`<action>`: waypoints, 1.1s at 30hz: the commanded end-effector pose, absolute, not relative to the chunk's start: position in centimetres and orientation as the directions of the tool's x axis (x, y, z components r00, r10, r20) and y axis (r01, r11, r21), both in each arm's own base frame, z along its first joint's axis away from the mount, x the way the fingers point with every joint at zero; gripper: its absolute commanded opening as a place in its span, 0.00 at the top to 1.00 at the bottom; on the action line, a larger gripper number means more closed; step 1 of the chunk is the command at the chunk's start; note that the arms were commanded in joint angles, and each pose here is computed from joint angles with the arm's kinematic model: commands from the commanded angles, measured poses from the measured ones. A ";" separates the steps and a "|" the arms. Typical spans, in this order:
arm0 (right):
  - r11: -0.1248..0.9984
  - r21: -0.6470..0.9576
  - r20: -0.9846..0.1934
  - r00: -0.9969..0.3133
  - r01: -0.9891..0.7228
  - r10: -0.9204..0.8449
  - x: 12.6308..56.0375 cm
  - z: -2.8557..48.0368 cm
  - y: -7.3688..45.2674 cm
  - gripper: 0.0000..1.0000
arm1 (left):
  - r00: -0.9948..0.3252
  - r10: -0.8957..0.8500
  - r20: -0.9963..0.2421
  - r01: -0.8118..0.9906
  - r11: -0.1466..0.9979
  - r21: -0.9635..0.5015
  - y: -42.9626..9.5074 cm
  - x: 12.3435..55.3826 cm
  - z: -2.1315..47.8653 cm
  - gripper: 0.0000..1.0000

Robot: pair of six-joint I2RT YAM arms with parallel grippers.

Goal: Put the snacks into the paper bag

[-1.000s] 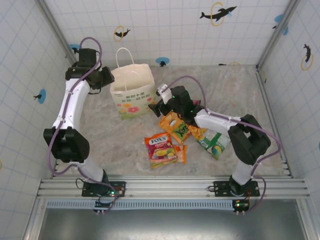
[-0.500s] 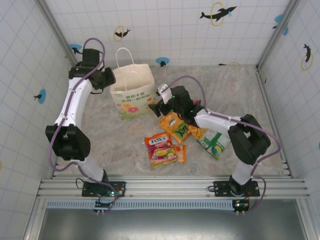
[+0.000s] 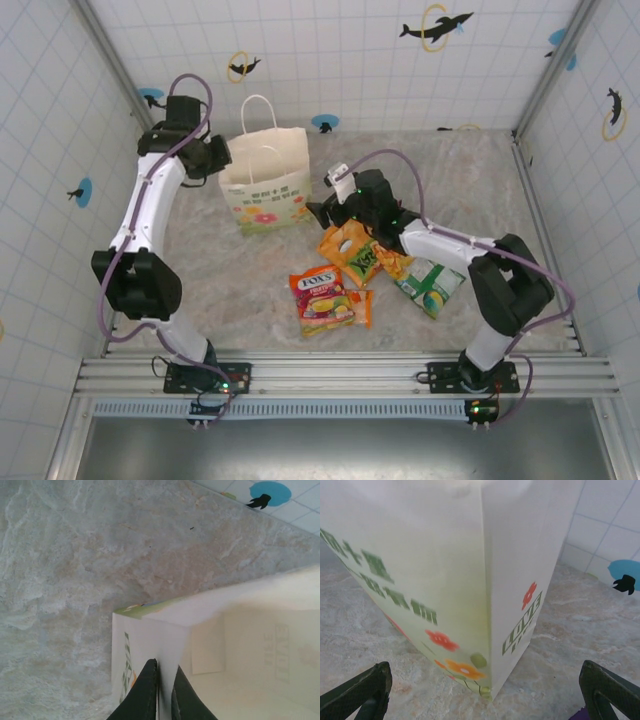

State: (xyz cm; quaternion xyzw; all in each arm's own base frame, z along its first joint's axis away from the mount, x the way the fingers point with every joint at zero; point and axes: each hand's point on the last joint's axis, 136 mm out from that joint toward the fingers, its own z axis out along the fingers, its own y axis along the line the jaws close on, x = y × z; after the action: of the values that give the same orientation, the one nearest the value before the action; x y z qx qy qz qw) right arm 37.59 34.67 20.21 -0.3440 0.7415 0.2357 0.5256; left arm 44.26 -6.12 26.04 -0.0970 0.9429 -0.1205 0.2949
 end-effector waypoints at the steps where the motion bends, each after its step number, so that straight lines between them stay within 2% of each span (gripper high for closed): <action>1: 0.656 0.004 -0.964 -0.178 -0.755 -0.199 37.2 22.5 33.9 0.02 | -0.807 -0.213 -0.552 -0.096 0.968 -0.233 -5.2 43.9 27.7 1.00; 8: 0.631 0.061 -0.974 -0.183 -0.774 -0.130 35.4 24.9 33.2 0.02 | -0.781 -0.215 -0.587 -0.064 0.962 -0.267 -5.2 41.8 30.0 1.00; 14: 0.546 0.081 -0.971 -0.189 -0.834 -0.144 33.5 25.8 32.8 0.02 | -0.803 -0.118 -0.585 0.017 0.975 -0.220 -5.1 39.7 31.0 1.00; 17: 0.503 0.021 -0.970 -0.139 -0.864 -0.198 32.8 25.4 32.4 0.02 | -0.785 -0.023 -0.619 0.137 0.968 -0.211 -6.0 38.5 31.8 1.00; 24: 0.383 -0.042 -0.967 -0.059 -0.923 -0.249 32.8 24.3 31.7 0.01 | -0.722 0.117 -0.682 0.245 0.965 -0.094 -5.5 35.7 33.7 1.00; 33: 0.235 -0.020 -0.966 -0.041 -0.972 -0.255 30.4 24.8 35.0 0.03 | -0.618 0.227 -0.752 0.300 0.953 0.041 -4.6 32.6 36.2 1.00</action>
State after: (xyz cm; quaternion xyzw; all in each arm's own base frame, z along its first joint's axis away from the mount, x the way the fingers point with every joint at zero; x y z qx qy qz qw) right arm 32.00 33.15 22.63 -0.4663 0.6564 0.3475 0.4806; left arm 33.12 -5.14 36.18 0.1237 0.9040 -0.0670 0.4038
